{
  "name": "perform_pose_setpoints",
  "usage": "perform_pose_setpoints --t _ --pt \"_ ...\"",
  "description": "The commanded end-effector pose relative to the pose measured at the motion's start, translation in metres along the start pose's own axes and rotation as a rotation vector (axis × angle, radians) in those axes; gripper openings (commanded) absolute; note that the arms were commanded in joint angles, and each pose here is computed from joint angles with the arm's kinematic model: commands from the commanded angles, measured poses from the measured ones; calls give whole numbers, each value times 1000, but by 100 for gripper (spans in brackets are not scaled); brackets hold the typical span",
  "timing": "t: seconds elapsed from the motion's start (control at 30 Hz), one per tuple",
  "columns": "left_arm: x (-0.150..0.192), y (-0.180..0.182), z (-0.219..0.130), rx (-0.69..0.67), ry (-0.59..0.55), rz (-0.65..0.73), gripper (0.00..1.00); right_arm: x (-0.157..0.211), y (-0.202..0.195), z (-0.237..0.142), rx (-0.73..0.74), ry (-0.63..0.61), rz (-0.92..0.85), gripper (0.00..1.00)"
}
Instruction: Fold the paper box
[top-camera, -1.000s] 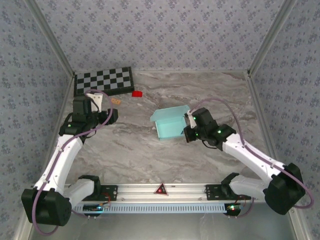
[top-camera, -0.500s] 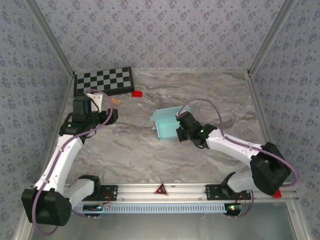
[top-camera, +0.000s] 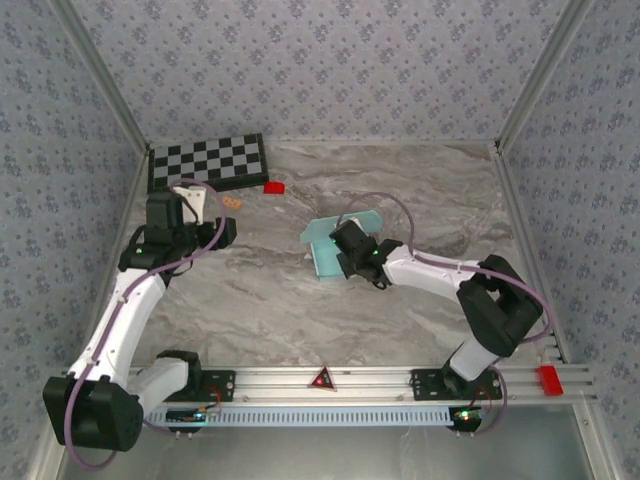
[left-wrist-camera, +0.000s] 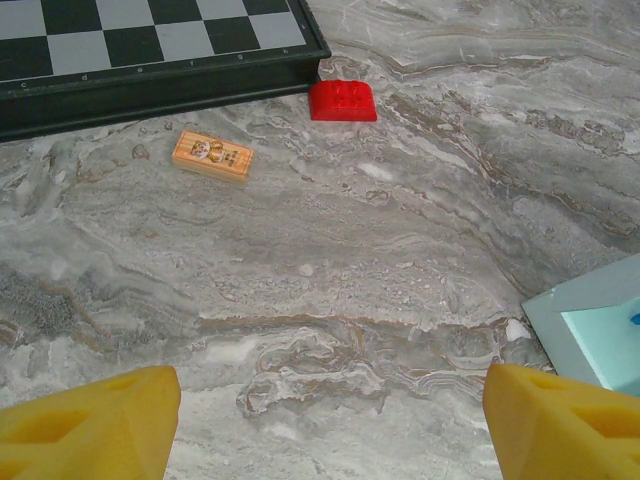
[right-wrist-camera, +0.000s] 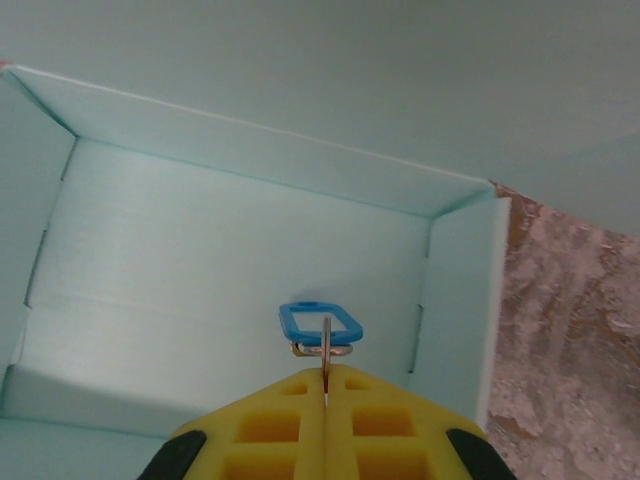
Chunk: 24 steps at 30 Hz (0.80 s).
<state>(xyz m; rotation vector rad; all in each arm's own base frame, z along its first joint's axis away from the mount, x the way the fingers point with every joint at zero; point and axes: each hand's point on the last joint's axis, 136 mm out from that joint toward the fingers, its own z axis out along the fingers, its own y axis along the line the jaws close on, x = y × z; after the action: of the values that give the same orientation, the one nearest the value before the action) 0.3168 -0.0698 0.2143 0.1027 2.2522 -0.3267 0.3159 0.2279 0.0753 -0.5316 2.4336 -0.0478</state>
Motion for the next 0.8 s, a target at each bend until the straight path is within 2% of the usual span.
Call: perform_pose_setpoints --t 0.0,0.1,0.23,0.53,0.77 --pt "1 -2 1 19 -5 -5 79 -13 13 0 -42 -23 3 12" --pt "1 -2 2 19 -1 -3 79 -15 24 -3 -92 -34 -15 23" --pt "1 -1 2 18 0 -2 79 -18 34 -8 -157 -51 -20 29" --pt "2 -7 5 54 13 -10 79 -30 23 -32 -174 -115 30 31" --pt "0 -41 13 152 47 8 78 -40 -7 -60 -169 -165 73 34"
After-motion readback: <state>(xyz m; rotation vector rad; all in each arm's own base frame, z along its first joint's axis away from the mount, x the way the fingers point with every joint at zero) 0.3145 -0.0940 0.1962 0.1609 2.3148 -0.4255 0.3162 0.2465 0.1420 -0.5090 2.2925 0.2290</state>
